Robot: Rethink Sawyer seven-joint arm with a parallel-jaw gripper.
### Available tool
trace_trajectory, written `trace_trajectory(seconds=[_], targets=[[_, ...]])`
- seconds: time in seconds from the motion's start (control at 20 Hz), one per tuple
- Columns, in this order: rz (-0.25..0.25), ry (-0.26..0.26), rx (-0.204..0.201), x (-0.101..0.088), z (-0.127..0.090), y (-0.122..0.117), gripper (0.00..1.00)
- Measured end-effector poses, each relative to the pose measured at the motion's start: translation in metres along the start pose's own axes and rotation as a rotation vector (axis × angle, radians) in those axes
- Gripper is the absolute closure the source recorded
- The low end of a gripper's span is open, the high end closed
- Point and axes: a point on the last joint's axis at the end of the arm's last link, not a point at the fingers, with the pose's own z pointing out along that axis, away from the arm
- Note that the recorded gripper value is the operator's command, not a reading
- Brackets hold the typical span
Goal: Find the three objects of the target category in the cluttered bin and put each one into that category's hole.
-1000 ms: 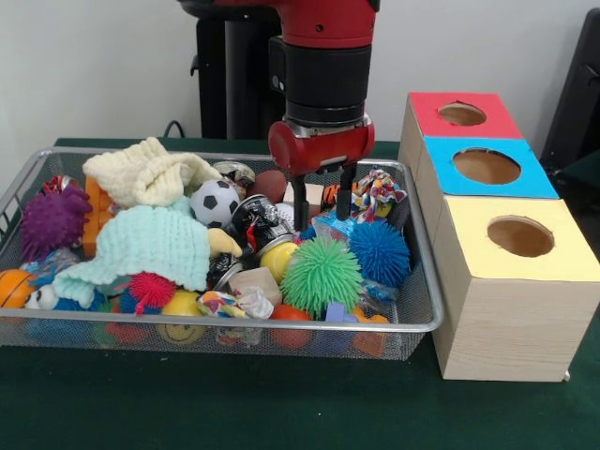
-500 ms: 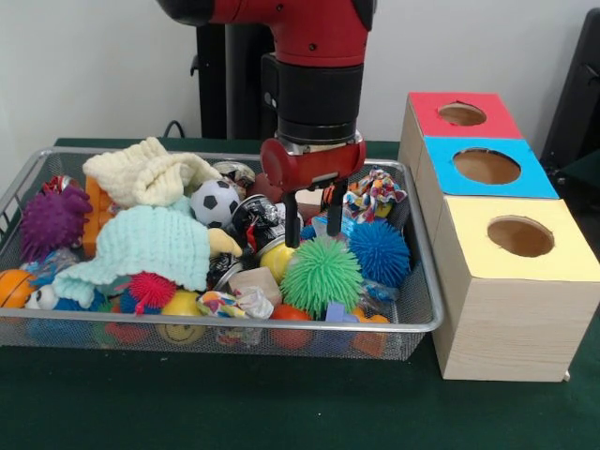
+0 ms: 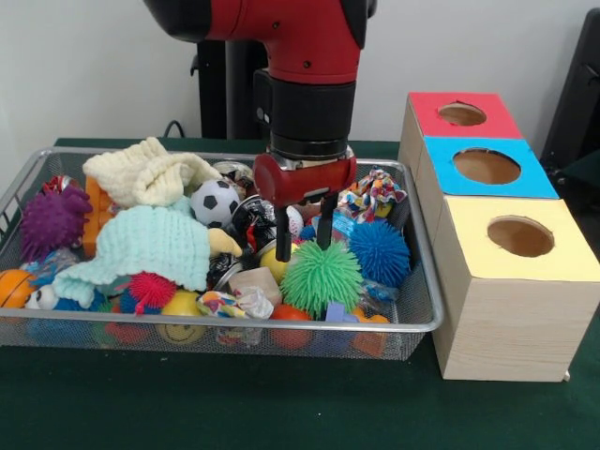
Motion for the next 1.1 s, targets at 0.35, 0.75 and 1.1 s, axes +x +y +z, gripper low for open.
trace_trajectory(seconds=[0.35,0.75,1.1], targets=[[-0.027,0.078,0.001,0.004,0.008,0.006,0.00],[-0.099,0.324,-0.023,0.015,-0.001,0.017,0.00],[-0.201,0.439,-0.017,0.021,-0.005,0.013,0.00]])
